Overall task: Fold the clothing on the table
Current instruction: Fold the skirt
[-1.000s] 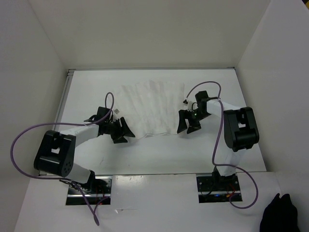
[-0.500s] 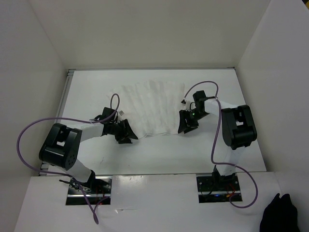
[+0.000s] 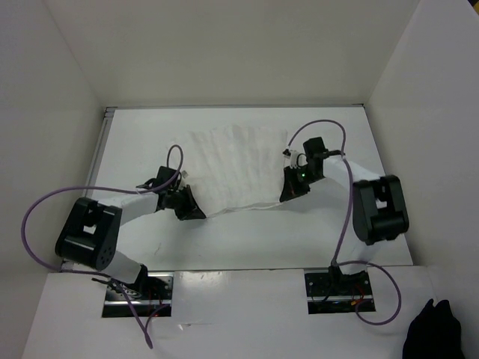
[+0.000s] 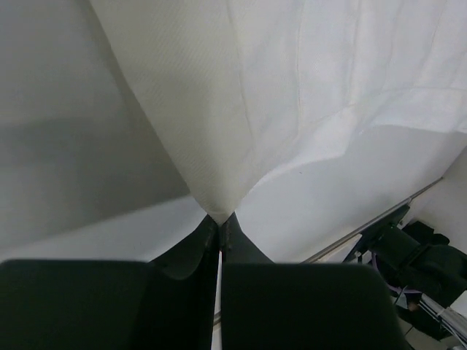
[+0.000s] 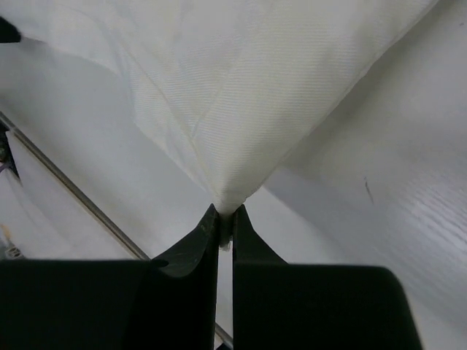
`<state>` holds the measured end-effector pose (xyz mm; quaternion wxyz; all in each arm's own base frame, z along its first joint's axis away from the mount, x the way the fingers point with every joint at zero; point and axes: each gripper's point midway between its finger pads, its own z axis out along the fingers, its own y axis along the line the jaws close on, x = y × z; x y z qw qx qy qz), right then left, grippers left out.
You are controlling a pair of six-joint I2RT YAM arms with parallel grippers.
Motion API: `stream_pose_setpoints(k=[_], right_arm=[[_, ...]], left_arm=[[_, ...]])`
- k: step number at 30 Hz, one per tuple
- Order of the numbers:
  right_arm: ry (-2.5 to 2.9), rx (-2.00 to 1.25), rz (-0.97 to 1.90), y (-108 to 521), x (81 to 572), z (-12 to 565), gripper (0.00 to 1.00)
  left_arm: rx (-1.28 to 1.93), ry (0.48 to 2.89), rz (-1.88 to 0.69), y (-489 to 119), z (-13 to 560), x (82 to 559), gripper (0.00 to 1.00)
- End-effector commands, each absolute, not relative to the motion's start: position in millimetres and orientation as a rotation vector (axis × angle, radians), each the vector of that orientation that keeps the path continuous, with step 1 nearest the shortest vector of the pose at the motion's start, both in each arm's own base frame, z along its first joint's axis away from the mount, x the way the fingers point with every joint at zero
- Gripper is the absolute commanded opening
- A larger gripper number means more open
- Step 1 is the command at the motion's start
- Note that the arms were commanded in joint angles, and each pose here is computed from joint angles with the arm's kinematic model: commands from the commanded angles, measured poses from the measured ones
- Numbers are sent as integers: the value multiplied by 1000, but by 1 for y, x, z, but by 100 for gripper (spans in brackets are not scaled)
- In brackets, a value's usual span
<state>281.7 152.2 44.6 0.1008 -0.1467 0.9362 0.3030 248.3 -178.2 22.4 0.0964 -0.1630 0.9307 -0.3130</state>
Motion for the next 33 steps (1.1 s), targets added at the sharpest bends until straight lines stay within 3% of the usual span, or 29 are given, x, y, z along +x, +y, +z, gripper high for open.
stream_pose_setpoints(k=[1, 8, 11, 20, 26, 33], right_arm=[[2427, -555, 830, 157, 289, 126, 0], [1910, -610, 619, 142, 252, 250, 0], [1806, -680, 536, 133, 234, 269, 0], [1529, -871, 110, 86, 186, 280, 0], [1506, -948, -39, 65, 160, 278, 0], [1596, -915, -112, 56, 194, 269, 0]], left_arm=[[-423, 2665, -890, -172, 50, 252, 0], [-284, 2470, -880, -167, 123, 239, 0], [-240, 2450, -882, -163, 139, 223, 0], [-165, 2155, -1017, -161, 220, 185, 0], [-100, 2151, -1097, -172, 224, 177, 0], [-126, 2127, -1070, -175, 235, 195, 0]])
